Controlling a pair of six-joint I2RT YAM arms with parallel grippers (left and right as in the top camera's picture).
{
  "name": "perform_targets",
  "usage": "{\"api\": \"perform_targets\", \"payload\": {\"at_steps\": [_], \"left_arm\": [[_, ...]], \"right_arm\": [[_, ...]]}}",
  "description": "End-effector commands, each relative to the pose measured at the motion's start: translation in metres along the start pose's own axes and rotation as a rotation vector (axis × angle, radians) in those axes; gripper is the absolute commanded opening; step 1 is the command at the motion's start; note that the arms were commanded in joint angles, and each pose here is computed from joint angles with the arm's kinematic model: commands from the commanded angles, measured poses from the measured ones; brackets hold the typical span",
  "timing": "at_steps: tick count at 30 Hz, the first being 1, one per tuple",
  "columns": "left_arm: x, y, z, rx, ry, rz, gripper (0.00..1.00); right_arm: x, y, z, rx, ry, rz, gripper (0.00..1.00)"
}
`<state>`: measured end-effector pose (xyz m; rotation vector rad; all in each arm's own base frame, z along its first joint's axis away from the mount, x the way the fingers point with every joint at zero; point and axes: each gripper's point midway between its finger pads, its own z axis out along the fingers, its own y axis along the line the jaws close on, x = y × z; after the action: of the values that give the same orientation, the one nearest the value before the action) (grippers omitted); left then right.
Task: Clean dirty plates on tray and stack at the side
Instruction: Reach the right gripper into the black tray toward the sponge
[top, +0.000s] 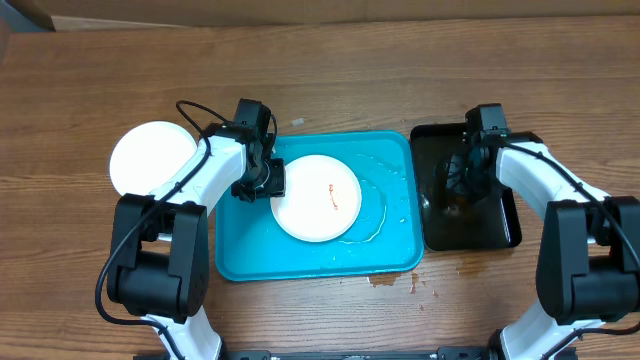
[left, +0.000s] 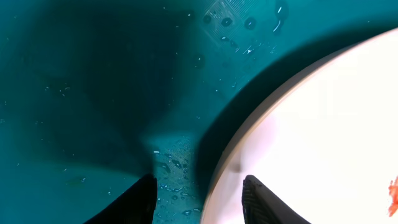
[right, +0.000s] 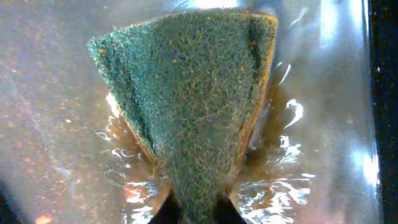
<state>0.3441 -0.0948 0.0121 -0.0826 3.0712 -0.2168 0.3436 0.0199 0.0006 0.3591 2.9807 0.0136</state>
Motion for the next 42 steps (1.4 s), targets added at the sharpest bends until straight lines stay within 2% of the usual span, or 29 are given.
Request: {"api": "perform_targets", "payload": {"at_steps": [1,2,3,9,11,12,13,14,15,16,17,18,20,22,23,25,26,27,29,30,31,33,34,35,36,38,40,41,42], "left_arm": [[0.002,-0.001,-0.001,-0.006,-0.002,0.015,0.46],[0.002,-0.001,-0.001,-0.006,-0.002,0.015,0.46],[0.002,-0.001,-0.001,-0.005,-0.002,0.015,0.46],[0.002,-0.001,-0.001,-0.006,-0.002,0.015,0.46],[0.002,-0.001,-0.001,-0.006,-0.002,0.015,0.46],[0.002,-0.001,-0.001,-0.006,-0.002,0.015,0.46],[0.002,-0.001,-0.001,-0.006,-0.002,0.015,0.46],[0.002,-0.001,-0.001,-0.006,-0.002,0.015,0.46],[0.002,-0.001,-0.001,-0.006,-0.002,0.015,0.46],[0.002,-0.001,-0.001,-0.006,-0.001,0.015,0.46],[0.002,-0.001,-0.001,-0.006,-0.002,0.015,0.46],[0.002,-0.001,-0.001,-0.006,-0.002,0.015,0.46],[0.002,-0.001,-0.001,-0.006,-0.002,0.015,0.46],[0.002,-0.001,-0.001,-0.006,-0.002,0.015,0.46],[0.002,-0.001,-0.001,-0.006,-0.002,0.015,0.46],[0.002,-0.001,-0.001,-0.006,-0.002,0.015,0.46],[0.002,-0.001,-0.001,-0.006,-0.002,0.015,0.46],[0.002,-0.001,-0.001,-0.006,-0.002,0.015,0.46],[0.002,-0.001,-0.001,-0.006,-0.002,0.015,0.46],[0.002,-0.001,-0.001,-0.006,-0.002,0.015,0.46],[0.002,-0.001,-0.001,-0.006,-0.002,0.015,0.46],[0.002,-0.001,-0.001,-0.006,-0.002,0.015,0.46],[0.002,-0.001,-0.001,-0.006,-0.002,0.015,0.46],[0.002,-0.001,-0.001,-0.006,-0.002,0.015,0.46],[0.002,-0.001,-0.001,-0.006,-0.002,0.015,0.46],[0.002,-0.001,-0.001,-0.006,-0.002,0.015,0.46],[0.002,-0.001,-0.001,-0.006,-0.002,0.015,0.46],[0.002,-0.001,-0.001,-0.006,-0.002,0.015,0.46],[0.002,-0.001,-0.001,-0.006,-0.002,0.015,0.47]], "right_arm": [[0.020,-0.005,0.013,0.014,0.060,-0.002,0.49],[0.019,-0.004,0.013,0.014,0.058,-0.002,0.63],[0.019,-0.004,0.013,0.013,0.056,-0.002,0.68],[0.001,0.001,0.013,-0.010,-0.017,-0.001,0.70],[-0.006,0.003,0.013,-0.018,-0.042,0.000,0.60],[-0.008,0.004,0.013,-0.021,-0.053,0.000,0.47],[-0.010,0.005,0.013,-0.024,-0.060,0.000,0.19],[-0.010,0.005,0.013,-0.024,-0.062,0.000,0.08],[-0.011,0.005,0.013,-0.025,-0.063,0.000,0.06],[-0.010,0.005,0.013,-0.024,-0.062,0.000,0.15],[-0.010,0.005,0.013,-0.024,-0.062,0.000,0.38],[-0.011,0.005,0.013,-0.025,-0.063,0.000,0.51],[-0.012,0.005,0.013,-0.026,-0.068,0.000,0.66],[-0.015,0.006,0.013,-0.030,-0.079,0.001,0.66],[-0.017,0.007,0.012,-0.032,-0.087,0.000,0.60],[-0.022,0.009,0.012,-0.039,-0.110,-0.007,0.11],[-0.024,0.009,0.012,-0.041,-0.119,-0.006,0.10],[-0.026,0.010,0.011,-0.043,-0.125,-0.006,0.14],[-0.030,0.011,0.011,-0.048,-0.140,-0.005,0.61],[-0.031,0.011,0.011,-0.050,-0.146,-0.005,0.72],[-0.032,0.012,0.010,-0.052,-0.151,-0.005,0.76],[-0.035,0.013,0.010,-0.055,-0.162,-0.005,0.75],[-0.035,0.013,0.010,-0.056,-0.165,-0.005,0.58],[-0.036,0.013,0.010,-0.056,-0.168,-0.005,0.32],[-0.038,0.014,0.009,-0.059,-0.176,-0.005,0.25],[-0.041,0.014,0.009,-0.062,-0.186,-0.005,0.54],[-0.043,0.014,0.008,-0.061,-0.198,-0.004,0.65],[-0.045,0.014,0.008,-0.056,-0.204,-0.003,0.67],[-0.046,0.014,0.008,-0.057,-0.208,-0.003,0.56]]}}
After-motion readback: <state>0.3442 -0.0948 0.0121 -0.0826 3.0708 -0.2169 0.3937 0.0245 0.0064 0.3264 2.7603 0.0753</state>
